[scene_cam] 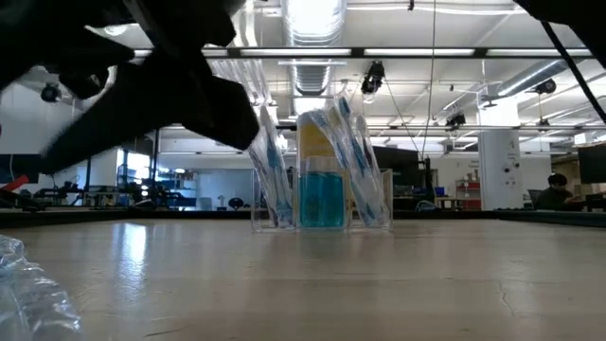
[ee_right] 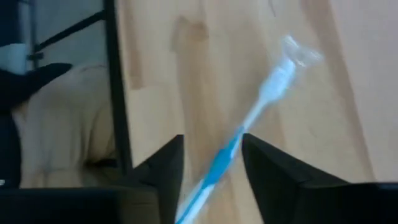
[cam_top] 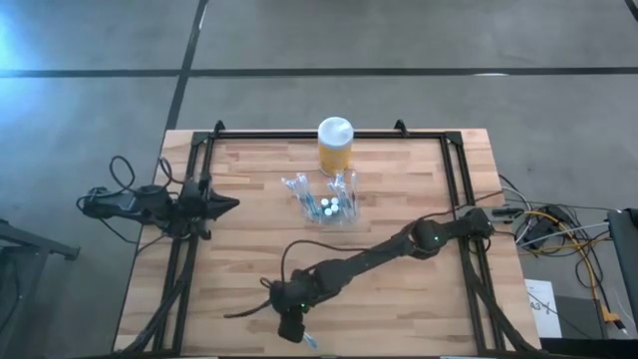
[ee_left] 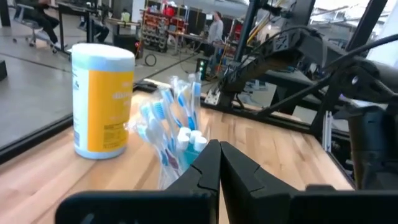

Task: Pick & Place toothbrushing station
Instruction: Put the blue toothbrush into the transparent organizer

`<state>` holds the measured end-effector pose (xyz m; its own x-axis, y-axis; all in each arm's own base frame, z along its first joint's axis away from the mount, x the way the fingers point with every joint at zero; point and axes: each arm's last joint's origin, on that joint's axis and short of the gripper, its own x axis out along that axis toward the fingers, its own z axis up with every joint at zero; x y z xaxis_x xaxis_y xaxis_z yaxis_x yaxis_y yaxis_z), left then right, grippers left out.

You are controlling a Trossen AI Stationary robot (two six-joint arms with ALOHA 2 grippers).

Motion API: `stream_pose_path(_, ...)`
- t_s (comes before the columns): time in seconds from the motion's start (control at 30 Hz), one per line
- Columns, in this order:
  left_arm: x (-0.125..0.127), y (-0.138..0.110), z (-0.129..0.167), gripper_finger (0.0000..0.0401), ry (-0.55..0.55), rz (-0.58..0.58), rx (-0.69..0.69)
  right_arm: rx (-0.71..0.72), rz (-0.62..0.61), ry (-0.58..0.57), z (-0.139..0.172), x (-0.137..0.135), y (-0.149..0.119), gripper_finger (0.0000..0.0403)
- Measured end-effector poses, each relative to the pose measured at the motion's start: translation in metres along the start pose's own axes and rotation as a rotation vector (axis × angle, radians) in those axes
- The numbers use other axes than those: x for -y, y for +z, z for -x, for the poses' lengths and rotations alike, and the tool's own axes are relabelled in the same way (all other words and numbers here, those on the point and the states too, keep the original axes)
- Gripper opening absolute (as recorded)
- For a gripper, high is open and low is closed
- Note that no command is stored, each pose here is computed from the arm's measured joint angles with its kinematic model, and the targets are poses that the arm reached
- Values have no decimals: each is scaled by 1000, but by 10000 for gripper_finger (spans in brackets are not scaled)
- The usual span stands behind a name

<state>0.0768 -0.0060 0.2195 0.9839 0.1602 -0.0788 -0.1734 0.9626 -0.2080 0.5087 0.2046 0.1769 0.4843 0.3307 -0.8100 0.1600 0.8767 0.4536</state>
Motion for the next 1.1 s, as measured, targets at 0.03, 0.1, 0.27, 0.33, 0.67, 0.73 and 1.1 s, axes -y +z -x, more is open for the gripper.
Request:
stream_pose_path(0.03,0,-1,0,7,1,-3,-5,-15,-11,-22,-1,1,-2,176)
stream_pose_path(0.1,0,-2,-1,7,2,-5,-8,-29,-43,-66,-4,4,-6,201)
stream_pose_path(0.27,0,-3,-1,7,4,-26,-8,-18,-75,-123,-8,8,-10,249)
stream_pose_path(0.33,0,-3,-1,7,6,-26,-8,-11,-75,-117,-8,7,-9,263)
stream_pose_path(0.67,0,-3,-1,7,7,-10,-8,28,-78,-101,-14,5,-9,288)
stream_pose_path(0.73,0,-3,-1,7,7,-6,-8,17,-76,-110,-22,8,-12,288)
stream_pose_path(1.1,0,-3,-1,7,8,-2,-9,-39,20,-251,-32,19,-25,262)
